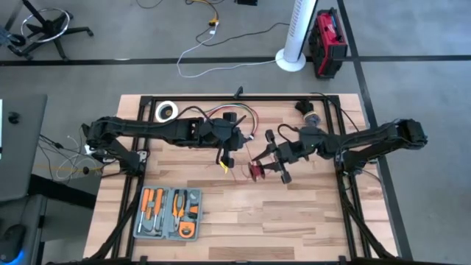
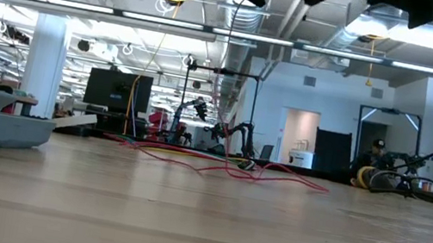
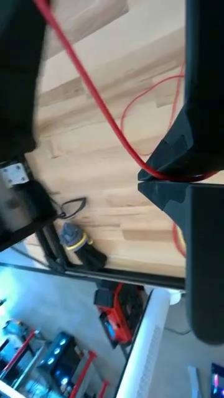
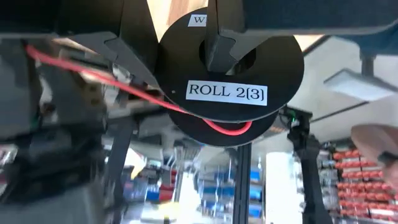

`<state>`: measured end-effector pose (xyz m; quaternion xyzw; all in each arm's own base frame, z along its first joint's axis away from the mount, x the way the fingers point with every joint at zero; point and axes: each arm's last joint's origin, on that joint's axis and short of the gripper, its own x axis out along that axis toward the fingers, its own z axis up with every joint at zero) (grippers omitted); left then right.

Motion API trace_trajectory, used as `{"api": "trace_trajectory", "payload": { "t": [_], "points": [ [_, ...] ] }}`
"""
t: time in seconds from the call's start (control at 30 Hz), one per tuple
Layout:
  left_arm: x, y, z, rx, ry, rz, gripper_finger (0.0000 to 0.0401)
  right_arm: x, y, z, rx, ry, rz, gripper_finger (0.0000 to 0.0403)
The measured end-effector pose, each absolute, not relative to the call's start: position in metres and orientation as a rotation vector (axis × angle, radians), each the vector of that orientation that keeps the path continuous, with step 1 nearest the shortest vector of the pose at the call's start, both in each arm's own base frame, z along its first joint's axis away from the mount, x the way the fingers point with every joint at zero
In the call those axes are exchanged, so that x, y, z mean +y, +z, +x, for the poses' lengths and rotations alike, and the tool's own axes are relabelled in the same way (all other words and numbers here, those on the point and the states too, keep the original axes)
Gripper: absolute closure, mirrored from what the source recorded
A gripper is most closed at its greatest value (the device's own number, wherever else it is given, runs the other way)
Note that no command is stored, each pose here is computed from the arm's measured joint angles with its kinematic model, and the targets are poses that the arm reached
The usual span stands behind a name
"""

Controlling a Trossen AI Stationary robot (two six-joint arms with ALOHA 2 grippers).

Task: Coil cords
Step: Coil the red wire on the black spool

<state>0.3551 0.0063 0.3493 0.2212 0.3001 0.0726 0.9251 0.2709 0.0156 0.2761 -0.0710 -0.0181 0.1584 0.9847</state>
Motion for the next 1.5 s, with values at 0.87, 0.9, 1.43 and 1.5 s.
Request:
{"api": "trace_trajectory", "payload": {
  "t": [0.87,0.9,1.43,1.5],
  "points": [
    [-0.035,0.305,0.356,0.631,0.04,0.369,0.0401,0.002,0.294,0.27,-0.195,-0.085,-0.154,0.0295],
    [-0.035,0.304,0.356,0.64,0.047,0.372,0.0401,0.002,0.294,0.27,-0.197,-0.086,-0.151,0.0295],
    [-0.038,0.298,0.352,0.7,-0.024,0.354,0.0401,-0.013,0.297,0.269,-0.226,-0.206,-0.058,0.0295],
    [-0.041,0.297,0.352,0.706,-0.046,0.353,0.0401,-0.016,0.295,0.269,-0.207,-0.233,-0.046,0.0295]
  ]
}}
